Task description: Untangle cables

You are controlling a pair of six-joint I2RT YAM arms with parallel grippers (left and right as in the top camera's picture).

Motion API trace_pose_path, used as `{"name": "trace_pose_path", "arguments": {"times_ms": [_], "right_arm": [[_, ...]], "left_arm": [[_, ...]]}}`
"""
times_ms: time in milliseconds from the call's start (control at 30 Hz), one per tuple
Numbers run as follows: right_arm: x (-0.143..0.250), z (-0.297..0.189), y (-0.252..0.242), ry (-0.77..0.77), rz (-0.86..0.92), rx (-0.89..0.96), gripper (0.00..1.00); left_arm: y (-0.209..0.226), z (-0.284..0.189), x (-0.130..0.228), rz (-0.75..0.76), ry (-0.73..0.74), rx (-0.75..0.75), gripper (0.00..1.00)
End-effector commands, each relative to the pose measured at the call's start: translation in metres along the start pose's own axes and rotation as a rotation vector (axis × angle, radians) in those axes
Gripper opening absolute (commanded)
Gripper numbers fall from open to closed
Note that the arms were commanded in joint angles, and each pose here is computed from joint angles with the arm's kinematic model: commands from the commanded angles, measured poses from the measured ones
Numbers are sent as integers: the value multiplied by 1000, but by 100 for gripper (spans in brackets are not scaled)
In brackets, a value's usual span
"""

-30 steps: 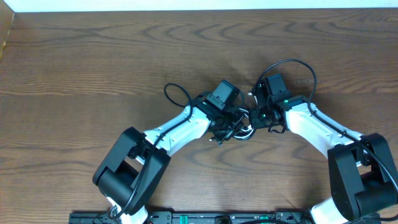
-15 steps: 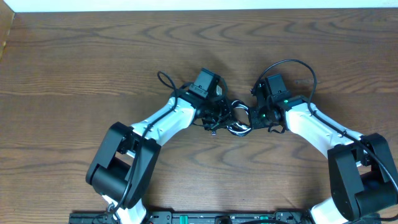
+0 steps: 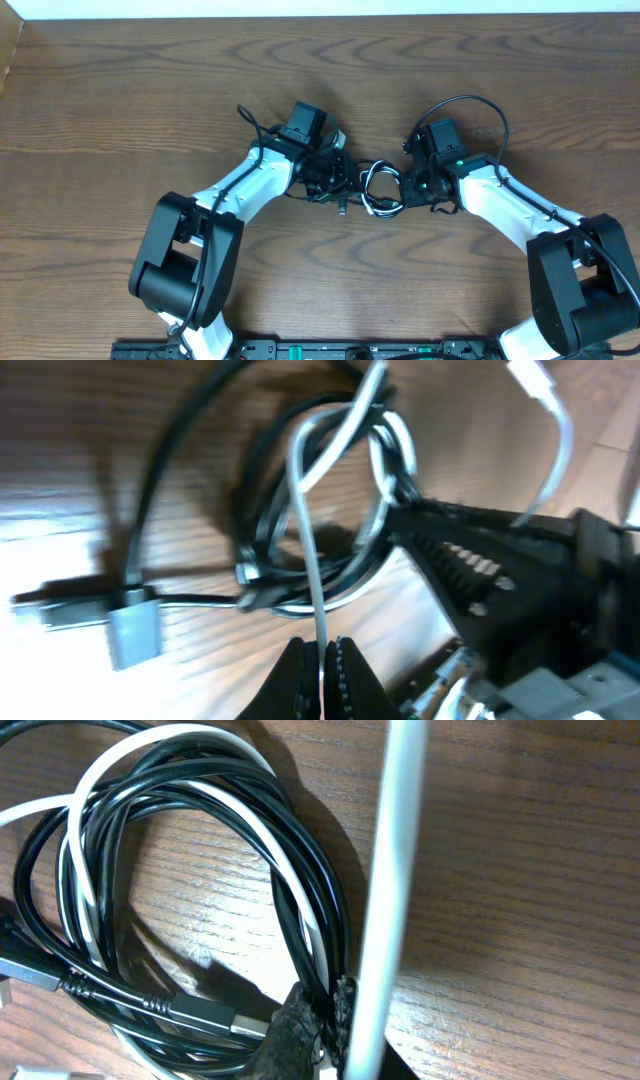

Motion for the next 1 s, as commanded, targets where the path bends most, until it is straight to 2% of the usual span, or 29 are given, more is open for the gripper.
{"name": "trace_pose_path", "arguments": {"times_ms": [0, 200, 333, 400, 433, 500, 567, 733, 867, 967], "right_arm": [[-4, 0, 2, -4, -4, -8, 1], [-4, 0, 2, -6, -4, -9, 1], [-4, 0, 2, -6, -4, -9, 1], [-4, 0, 2, -6, -4, -9, 1], [-4, 0, 2, -6, -4, -9, 1], [-4, 0, 2, -7, -4, -9, 1], [-5, 0, 2, -9, -4, -11, 2], [-5, 0, 2, -9, -4, -11, 2], [-5, 0, 2, -9, -4, -11, 2], [-5, 0, 2, -9, -4, -11, 3]], "left_arm": [[20, 2, 0, 29, -16, -134, 8], [52, -7, 2, -11, -56, -429, 8], [62, -12, 4, -20, -67, -537, 8], [61, -11, 5, -23, -59, -522, 11], [58, -10, 5, -22, -52, -488, 17], [48, -7, 5, -21, -32, -407, 35], [37, -6, 4, 10, -7, -334, 41], [26, 1, 11, 134, 42, -306, 49], [26, 6, 20, 167, 75, -378, 58], [24, 9, 23, 189, 85, -400, 59]]}}
Point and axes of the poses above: each gripper's point midway between its finger pads, its own z axis out along the fingers, its own y axis along the line the jaws close on, x = y × z, the point moved 7 cm from there along -z, back along the fingers, and after that the axes turned 14 degrees about z, right-handed, at the moved point
